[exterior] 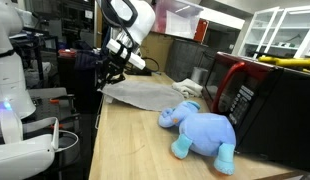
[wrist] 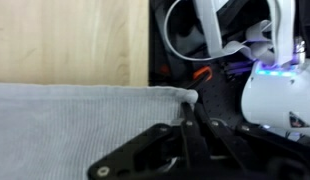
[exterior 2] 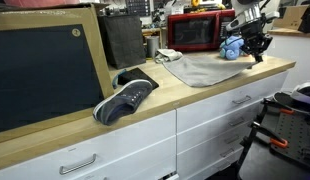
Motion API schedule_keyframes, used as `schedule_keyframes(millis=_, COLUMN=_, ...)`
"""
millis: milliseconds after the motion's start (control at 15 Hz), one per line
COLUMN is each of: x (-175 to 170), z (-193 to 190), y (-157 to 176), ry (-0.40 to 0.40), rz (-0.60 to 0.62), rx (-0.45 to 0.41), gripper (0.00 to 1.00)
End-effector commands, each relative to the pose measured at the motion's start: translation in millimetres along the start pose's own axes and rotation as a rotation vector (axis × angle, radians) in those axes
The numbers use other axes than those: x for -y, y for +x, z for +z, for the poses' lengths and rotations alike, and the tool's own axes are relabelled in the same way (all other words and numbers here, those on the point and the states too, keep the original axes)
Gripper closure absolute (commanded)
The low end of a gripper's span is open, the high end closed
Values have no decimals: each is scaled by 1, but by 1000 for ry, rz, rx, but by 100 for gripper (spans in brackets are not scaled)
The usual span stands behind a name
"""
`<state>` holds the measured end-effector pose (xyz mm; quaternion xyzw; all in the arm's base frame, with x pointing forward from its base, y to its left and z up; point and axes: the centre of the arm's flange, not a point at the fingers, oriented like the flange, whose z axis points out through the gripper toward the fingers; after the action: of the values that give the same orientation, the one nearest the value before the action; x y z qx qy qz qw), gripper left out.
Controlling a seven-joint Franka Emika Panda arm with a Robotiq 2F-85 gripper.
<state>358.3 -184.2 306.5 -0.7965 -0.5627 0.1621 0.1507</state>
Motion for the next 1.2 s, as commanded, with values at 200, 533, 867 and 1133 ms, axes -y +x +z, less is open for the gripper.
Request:
schedule_keyframes(millis=200, x=63, z=0, y=-30, ry=113, rz=-105, rx=16, gripper=40)
schedule_keyframes(millis=533, x=46, z=-32, y=-26, ry=-3, rz=-27, rx=-117, gripper=3)
schedule_keyframes(millis=867, x=24, z=-71, y=-17, ry=-186, rz=58, rx=-335, gripper=0)
schedule_keyframes(millis=1133, x=4, z=-85, y=4, ry=-253, rz=151, rx=-410, gripper=0)
